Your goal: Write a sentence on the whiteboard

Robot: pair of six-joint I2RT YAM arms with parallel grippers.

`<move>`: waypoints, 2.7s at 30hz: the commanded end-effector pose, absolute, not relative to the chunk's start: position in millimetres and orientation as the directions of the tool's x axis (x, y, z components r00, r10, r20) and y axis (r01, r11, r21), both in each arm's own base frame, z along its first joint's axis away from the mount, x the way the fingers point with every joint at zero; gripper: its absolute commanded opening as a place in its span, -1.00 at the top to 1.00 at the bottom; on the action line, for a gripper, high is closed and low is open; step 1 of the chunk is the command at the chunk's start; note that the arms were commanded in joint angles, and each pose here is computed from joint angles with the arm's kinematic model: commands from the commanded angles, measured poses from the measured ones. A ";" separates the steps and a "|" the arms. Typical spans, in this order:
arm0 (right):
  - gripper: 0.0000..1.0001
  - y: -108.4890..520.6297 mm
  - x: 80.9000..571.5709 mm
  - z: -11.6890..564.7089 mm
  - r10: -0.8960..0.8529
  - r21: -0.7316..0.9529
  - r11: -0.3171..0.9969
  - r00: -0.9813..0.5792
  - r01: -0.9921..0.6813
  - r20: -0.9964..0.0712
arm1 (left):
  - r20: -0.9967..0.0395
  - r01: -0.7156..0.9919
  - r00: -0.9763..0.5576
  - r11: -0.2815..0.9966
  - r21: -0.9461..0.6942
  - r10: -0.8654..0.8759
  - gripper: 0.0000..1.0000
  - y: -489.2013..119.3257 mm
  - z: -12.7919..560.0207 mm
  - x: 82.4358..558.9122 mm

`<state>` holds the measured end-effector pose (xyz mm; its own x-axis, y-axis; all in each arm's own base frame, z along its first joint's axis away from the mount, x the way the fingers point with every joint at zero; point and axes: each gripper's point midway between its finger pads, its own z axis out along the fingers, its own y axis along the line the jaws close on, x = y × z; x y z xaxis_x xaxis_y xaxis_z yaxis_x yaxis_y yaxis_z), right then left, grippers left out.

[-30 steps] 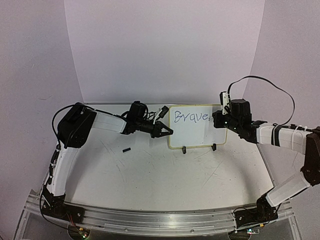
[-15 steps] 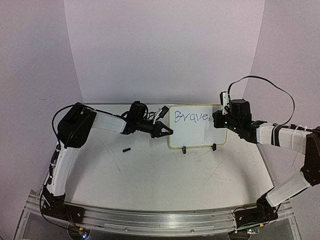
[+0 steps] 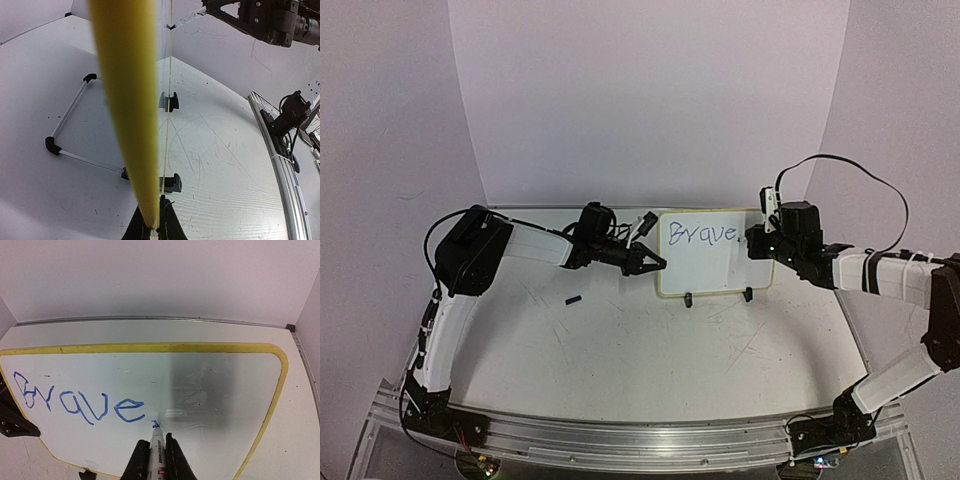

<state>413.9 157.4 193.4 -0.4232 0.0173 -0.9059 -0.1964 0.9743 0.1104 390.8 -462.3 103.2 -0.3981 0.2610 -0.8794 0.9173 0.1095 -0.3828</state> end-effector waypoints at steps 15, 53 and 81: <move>1.00 172.0 377.0 275.9 0.131 0.231 0.901 -0.277 -0.368 -0.952 | -0.823 0.893 -0.445 0.247 -0.376 0.354 1.00 -449.1 57.7 399.7; 1.00 319.2 385.0 202.3 -0.163 0.097 0.778 -0.348 -0.621 -0.923 | -0.825 0.896 -0.439 0.248 -0.369 0.357 1.00 -446.8 58.2 398.8; 1.00 315.1 399.9 189.1 -0.211 0.014 0.839 -0.349 -0.544 -0.913 | -0.828 0.899 -0.429 0.259 -0.353 0.361 1.00 -445.5 59.1 399.9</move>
<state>391.6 310.9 175.6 -0.3842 -0.2204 -0.8965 -0.5525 0.8329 0.0320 390.4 -464.1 104.0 -0.3914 0.2616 -0.8823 0.9202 0.1147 -0.3742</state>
